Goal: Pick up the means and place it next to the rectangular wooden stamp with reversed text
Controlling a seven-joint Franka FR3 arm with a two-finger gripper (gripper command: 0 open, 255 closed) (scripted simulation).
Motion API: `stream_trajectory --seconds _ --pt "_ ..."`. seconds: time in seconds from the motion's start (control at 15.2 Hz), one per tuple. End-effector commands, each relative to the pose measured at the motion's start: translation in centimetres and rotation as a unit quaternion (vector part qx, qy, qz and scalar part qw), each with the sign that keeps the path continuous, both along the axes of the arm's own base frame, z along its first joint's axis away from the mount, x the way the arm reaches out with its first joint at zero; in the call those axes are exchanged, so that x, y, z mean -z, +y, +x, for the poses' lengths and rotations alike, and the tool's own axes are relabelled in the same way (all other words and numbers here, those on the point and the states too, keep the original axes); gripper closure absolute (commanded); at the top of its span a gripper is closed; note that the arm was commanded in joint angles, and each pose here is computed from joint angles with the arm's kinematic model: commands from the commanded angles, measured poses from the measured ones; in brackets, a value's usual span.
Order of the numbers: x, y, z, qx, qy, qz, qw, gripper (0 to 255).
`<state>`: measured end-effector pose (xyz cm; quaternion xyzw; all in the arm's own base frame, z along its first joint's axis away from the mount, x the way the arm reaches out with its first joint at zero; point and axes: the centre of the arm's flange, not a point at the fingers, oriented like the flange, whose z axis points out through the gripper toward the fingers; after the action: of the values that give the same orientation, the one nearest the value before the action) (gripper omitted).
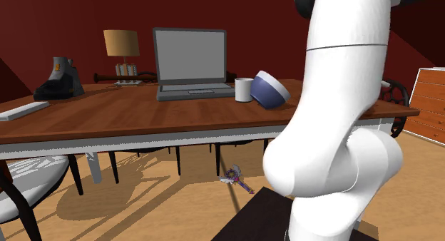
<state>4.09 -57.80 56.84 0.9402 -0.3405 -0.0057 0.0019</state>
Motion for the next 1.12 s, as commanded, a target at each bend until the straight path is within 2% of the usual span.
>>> stream_trajectory --seconds 0.0,0.4,1.06 --pt "0.1 -2.0 -1.7 -0.003 -0.001 -0.001 1.0000 255" --pt "0.1 -8.1 -7.6 -0.003 0.000 -0.001 1.0000 255" --pt "5.4 -8.1 -7.6 -0.003 -0.001 -0.001 1.0000 255"
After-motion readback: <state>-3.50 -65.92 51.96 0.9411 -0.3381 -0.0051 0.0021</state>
